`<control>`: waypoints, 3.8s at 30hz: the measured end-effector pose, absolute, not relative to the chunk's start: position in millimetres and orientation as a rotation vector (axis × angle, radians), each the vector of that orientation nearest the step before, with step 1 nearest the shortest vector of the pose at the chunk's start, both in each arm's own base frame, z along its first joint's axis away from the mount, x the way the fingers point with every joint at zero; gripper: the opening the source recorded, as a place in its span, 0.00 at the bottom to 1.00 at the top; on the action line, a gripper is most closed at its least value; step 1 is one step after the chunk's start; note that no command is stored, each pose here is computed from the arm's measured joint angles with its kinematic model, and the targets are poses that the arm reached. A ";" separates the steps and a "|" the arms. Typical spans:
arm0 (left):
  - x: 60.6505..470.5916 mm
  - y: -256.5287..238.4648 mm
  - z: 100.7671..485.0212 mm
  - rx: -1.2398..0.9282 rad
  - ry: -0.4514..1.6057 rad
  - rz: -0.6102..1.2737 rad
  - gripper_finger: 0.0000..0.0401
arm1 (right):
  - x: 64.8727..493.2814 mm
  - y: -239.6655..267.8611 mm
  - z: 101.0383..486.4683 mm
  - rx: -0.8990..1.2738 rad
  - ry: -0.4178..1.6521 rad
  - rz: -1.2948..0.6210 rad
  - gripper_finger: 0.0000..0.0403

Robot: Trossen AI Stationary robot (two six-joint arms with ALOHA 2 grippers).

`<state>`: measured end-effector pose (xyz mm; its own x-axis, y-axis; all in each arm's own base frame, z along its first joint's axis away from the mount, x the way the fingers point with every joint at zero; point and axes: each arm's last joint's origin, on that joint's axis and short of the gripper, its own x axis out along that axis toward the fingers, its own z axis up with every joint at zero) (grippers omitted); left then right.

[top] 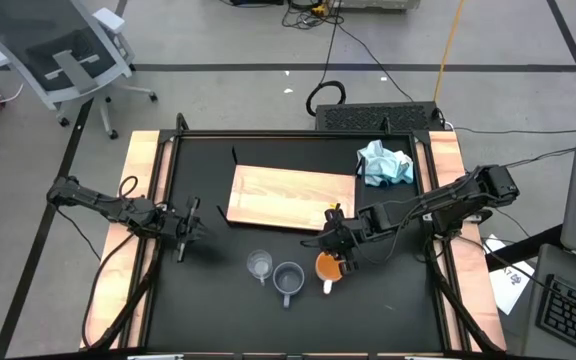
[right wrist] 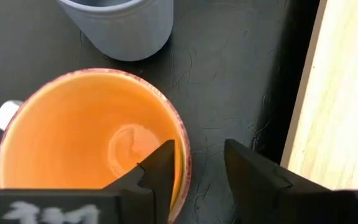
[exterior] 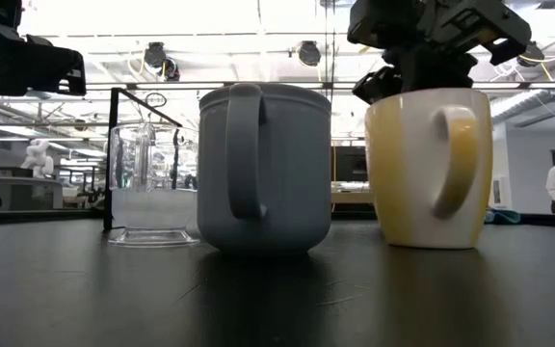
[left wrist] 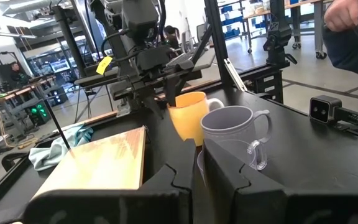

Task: Stack small to large cups/mugs on shelf
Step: Put the yellow mug on the shelf

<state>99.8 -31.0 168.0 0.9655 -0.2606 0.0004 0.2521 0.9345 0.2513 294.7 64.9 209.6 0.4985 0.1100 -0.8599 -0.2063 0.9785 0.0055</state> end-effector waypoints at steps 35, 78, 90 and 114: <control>99.8 -31.0 167.9 0.253 -0.032 -0.262 0.08 | 289.3 54.1 249.2 -0.123 0.805 0.193 0.02; 99.8 -31.0 168.1 0.253 -0.034 -0.262 0.08 | 195.3 39.5 334.1 -0.046 0.415 0.080 0.02; 99.8 -31.0 168.1 0.253 -0.034 -0.261 0.08 | 176.3 40.1 311.8 -0.036 0.333 0.060 0.02; 99.8 -31.0 168.1 0.252 -0.034 -0.261 0.08 | 217.4 34.1 294.4 -0.093 0.281 0.086 0.02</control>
